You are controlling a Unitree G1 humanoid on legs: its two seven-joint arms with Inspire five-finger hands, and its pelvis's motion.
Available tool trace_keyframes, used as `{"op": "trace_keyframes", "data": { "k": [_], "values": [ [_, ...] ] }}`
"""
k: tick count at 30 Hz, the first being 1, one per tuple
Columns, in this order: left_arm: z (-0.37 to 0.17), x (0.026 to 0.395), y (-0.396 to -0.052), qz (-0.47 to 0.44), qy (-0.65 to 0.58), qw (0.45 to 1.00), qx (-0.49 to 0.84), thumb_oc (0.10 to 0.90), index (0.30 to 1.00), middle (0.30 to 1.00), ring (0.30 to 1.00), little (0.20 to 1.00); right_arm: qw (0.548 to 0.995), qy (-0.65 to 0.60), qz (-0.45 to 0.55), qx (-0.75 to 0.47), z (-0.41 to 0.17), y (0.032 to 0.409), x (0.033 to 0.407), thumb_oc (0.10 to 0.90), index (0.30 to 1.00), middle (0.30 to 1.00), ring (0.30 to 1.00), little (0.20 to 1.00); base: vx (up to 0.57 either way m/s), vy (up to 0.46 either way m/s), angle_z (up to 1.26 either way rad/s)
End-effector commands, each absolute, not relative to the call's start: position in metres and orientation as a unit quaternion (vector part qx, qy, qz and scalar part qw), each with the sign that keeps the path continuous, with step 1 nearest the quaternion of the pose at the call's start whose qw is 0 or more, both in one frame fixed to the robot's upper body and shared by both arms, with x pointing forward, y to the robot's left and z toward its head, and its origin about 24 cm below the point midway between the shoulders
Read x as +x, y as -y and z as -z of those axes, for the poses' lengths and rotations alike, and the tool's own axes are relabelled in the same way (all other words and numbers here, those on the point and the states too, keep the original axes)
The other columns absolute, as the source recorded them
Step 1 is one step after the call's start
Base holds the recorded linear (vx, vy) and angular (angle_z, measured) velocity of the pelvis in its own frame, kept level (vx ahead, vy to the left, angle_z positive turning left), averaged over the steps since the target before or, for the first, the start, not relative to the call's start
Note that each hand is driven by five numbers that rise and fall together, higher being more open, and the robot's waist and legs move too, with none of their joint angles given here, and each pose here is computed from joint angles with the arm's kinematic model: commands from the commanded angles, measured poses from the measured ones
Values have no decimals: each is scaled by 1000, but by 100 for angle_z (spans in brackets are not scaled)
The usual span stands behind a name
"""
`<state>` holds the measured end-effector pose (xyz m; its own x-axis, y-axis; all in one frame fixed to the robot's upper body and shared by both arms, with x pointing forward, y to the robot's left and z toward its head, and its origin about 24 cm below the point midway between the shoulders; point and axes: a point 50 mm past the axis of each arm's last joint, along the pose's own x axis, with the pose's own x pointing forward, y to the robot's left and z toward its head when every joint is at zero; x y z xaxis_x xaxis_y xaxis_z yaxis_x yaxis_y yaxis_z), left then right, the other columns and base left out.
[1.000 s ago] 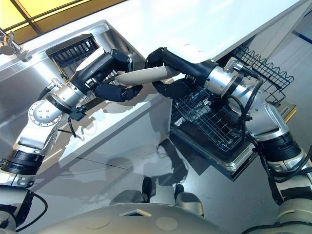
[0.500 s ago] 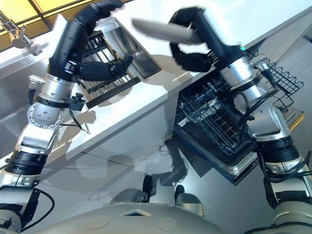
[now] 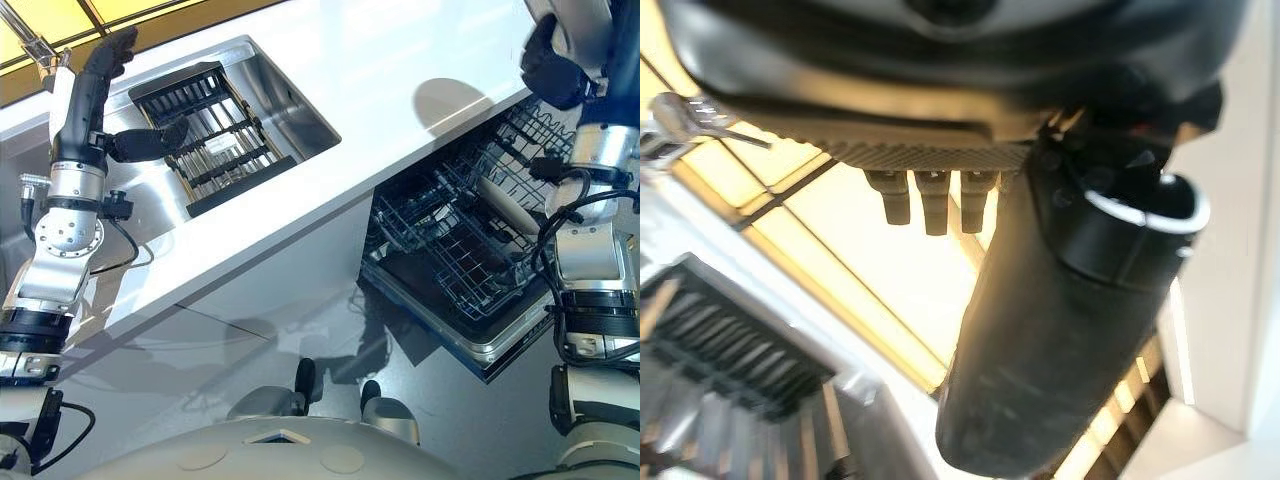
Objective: Pick up plates and place into dishwasher.
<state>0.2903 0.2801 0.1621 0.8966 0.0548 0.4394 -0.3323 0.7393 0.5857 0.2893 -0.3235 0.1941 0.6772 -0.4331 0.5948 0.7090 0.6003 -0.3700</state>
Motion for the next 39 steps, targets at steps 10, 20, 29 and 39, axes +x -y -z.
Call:
{"op": "trace_keyframes", "data": {
  "k": [10, 20, 29, 39],
  "values": [
    [-155, 272, -300, -198, 217, 908, 300, 800, 900, 900, 900, 900, 908, 225, 270, -228, -152, 320, 253, 100, 300, 300, 300, 200, 39, 19, -10],
    [-136, 255, -308, -248, 190, 903, 296, 800, 900, 900, 900, 900, 931, 229, 139, -248, -136, 282, 235, 100, 300, 300, 300, 200, 9, 31, -5],
    [-122, 247, -314, -264, 167, 907, 281, 800, 900, 900, 900, 900, 945, 139, 69, -287, -112, 269, 240, 100, 300, 300, 300, 200, 7, 31, 3],
    [-118, 253, -303, -243, 163, 919, 263, 800, 900, 900, 900, 900, 930, -160, 70, -322, -9, 279, 244, 100, 300, 300, 300, 200, -1, 10, 9]
  ]
}}
